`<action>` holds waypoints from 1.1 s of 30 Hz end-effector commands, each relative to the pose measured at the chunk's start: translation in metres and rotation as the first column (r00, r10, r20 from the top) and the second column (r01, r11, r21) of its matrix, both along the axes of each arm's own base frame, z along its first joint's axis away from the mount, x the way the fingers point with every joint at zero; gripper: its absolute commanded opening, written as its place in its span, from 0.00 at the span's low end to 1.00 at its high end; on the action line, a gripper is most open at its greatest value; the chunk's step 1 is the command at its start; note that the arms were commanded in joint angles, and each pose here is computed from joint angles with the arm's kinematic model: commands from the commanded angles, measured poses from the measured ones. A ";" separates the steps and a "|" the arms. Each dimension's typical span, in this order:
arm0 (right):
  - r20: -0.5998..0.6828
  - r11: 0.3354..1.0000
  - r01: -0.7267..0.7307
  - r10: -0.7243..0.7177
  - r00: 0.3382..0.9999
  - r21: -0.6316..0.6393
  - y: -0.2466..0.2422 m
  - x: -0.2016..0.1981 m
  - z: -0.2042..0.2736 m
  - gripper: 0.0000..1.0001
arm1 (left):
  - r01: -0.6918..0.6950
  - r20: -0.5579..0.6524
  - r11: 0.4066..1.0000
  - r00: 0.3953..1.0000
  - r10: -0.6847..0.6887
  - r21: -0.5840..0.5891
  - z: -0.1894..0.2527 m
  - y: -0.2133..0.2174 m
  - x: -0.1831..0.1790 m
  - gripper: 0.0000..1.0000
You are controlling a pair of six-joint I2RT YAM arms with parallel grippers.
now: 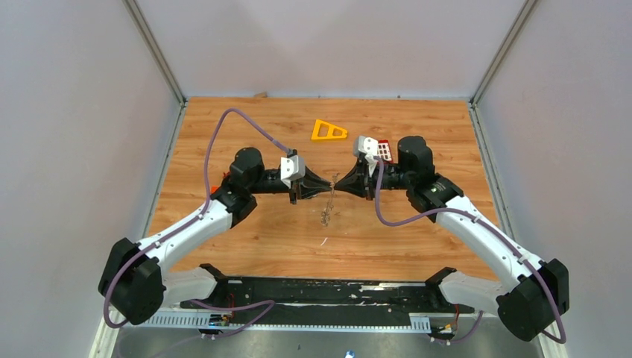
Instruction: Put the keys on the keyring
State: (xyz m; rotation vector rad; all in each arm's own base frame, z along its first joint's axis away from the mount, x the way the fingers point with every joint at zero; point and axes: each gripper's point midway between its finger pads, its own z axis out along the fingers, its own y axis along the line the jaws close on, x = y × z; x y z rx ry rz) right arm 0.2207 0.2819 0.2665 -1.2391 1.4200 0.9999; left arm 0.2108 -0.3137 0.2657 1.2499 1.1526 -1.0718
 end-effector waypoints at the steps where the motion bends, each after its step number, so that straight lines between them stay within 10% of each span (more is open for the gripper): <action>1: 0.054 0.998 -0.030 0.027 0.998 0.059 0.000 -0.004 0.021 0.00 | 0.027 0.011 0.999 1.000 -0.026 -0.028 0.004 -0.001 -0.004 0.20; 33: 0.022 0.997 -0.052 0.050 0.998 0.062 0.001 -0.002 0.011 0.00 | 0.073 -0.039 0.992 0.996 -0.078 -0.103 0.010 -0.007 -0.009 0.10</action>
